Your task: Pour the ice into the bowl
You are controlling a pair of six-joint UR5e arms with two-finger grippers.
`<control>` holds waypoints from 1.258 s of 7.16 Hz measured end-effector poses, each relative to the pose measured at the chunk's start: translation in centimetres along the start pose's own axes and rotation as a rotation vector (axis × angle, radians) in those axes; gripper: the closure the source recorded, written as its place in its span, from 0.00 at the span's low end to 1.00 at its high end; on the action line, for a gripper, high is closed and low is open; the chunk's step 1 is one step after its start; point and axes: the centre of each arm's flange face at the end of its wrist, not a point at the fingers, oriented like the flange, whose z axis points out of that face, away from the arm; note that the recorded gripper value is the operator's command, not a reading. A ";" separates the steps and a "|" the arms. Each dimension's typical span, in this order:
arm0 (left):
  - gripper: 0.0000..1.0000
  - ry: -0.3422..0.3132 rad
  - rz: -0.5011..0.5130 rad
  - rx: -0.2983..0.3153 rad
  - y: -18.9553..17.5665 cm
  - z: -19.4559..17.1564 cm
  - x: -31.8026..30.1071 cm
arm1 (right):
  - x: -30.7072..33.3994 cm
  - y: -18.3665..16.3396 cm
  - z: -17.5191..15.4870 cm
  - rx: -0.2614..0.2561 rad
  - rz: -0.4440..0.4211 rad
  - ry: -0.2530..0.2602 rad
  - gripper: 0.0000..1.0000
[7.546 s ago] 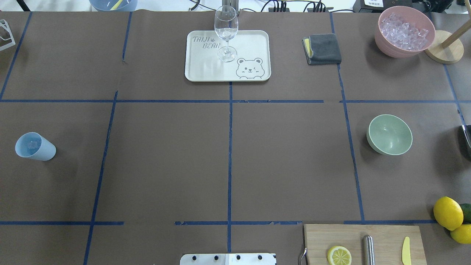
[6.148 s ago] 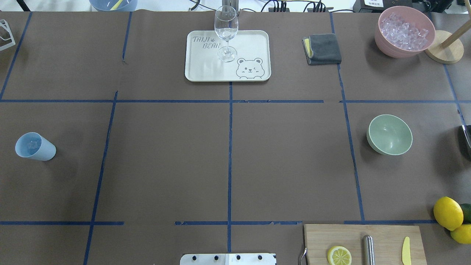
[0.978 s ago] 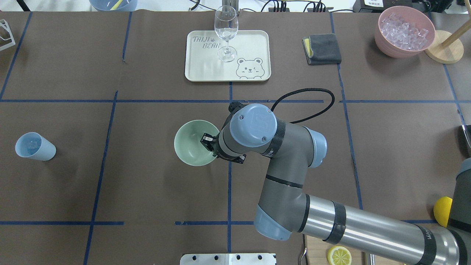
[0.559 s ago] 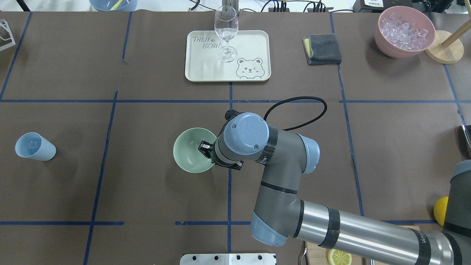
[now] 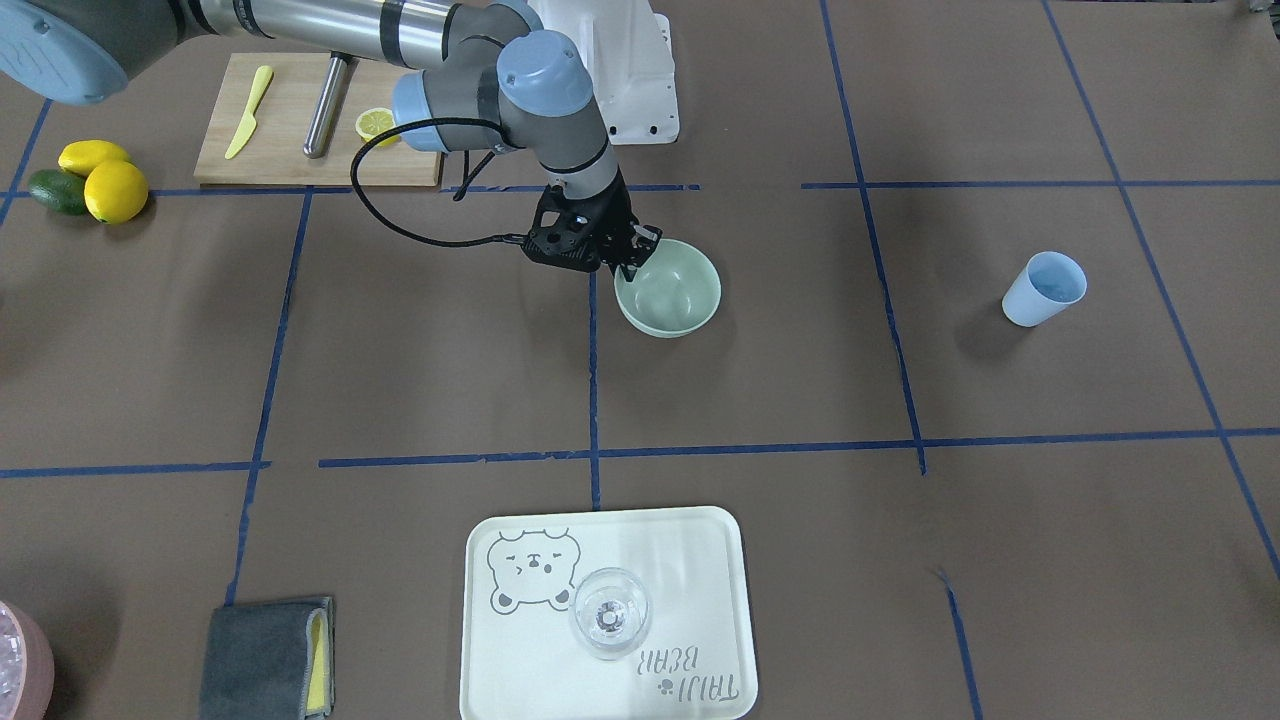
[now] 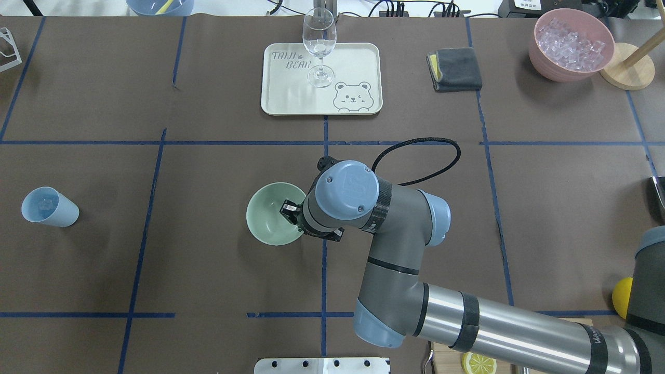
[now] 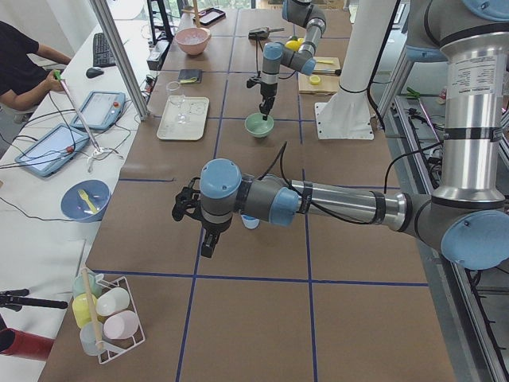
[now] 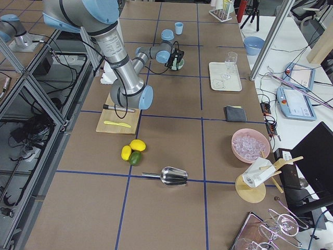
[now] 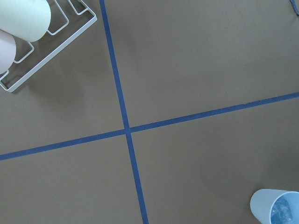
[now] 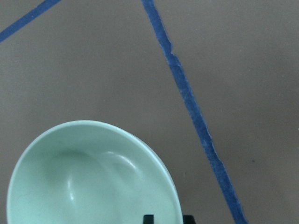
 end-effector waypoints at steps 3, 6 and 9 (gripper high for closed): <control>0.00 0.001 0.004 0.001 0.0 0.1 0.1 | -0.9 0.1 -0.8 -0.001 0.001 -0.019 0.00; 0.00 0.049 0.082 0.026 -1.3 2.7 4.5 | 0.4 -4.2 -7.4 -0.012 0.020 -0.094 0.00; 0.00 0.122 -0.004 0.177 0.2 8.2 13.7 | 8.6 -12.1 -14.8 -0.012 0.010 -0.110 0.00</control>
